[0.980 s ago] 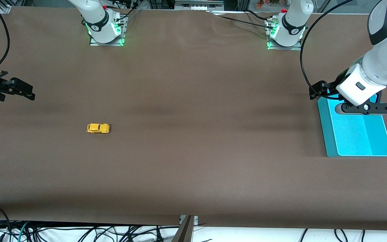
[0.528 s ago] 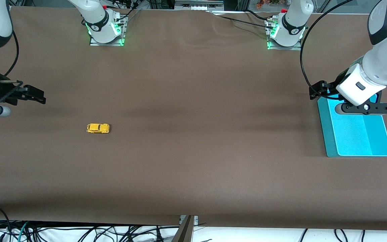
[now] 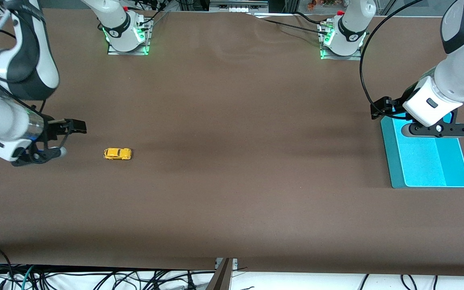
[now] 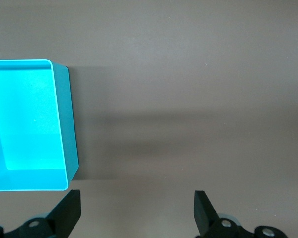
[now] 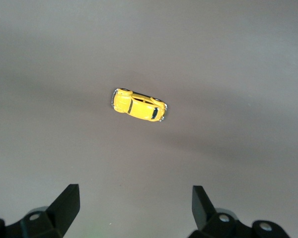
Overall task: Wind and store yellow beetle car
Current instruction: 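Move the open right gripper over the yellow beetle car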
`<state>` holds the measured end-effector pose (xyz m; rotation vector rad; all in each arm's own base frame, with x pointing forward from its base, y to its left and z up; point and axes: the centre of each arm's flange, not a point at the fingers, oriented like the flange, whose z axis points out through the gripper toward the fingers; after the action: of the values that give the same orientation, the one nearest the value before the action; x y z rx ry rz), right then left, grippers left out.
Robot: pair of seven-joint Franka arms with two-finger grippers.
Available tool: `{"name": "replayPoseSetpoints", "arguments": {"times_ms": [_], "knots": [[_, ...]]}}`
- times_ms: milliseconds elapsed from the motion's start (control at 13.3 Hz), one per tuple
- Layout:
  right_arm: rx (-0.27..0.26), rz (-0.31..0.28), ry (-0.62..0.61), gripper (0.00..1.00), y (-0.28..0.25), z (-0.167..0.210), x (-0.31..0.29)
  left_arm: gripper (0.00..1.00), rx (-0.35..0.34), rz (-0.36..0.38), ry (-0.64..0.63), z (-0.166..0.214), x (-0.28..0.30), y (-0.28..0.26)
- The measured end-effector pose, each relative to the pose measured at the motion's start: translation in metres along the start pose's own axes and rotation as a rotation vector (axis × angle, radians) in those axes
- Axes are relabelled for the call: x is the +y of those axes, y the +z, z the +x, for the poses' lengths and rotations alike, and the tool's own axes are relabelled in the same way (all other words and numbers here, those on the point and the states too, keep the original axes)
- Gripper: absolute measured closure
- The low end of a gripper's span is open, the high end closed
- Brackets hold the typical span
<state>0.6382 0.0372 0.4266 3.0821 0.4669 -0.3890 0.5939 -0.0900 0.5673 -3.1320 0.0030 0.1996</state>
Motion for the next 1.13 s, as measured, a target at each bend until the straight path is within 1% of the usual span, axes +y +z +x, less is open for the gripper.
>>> {"name": "replayPoseSetpoints", "arguments": {"times_ms": [151,302,528,754,905,1131], "knots": [[-0.013,-0.004,-0.087,0.0,0.033,0.019,-0.007,0.0,0.0,0.0,0.001,0.0,0.0,0.0],[0.0,-0.012,-0.212,0.0,0.066,0.033,-0.011,0.0,0.0,0.0,0.001,0.0,0.0,0.0],[0.003,-0.017,-0.403,0.0,0.098,0.036,-0.012,0.0,0.0,0.0,0.001,0.0,0.0,0.0],[0.044,-0.047,-0.656,0.0,0.122,0.039,-0.017,0.0,0.0,0.0,0.001,0.0,0.0,0.0],[0.071,-0.071,-0.781,0.0,0.14,0.039,-0.018,0.0,0.0,0.0,0.001,0.0,0.0,0.0],[0.13,-0.131,-0.954,0.0,0.164,0.037,-0.017,0.0,0.0,0.0,0.001,0.0,0.001,0.0]]}}
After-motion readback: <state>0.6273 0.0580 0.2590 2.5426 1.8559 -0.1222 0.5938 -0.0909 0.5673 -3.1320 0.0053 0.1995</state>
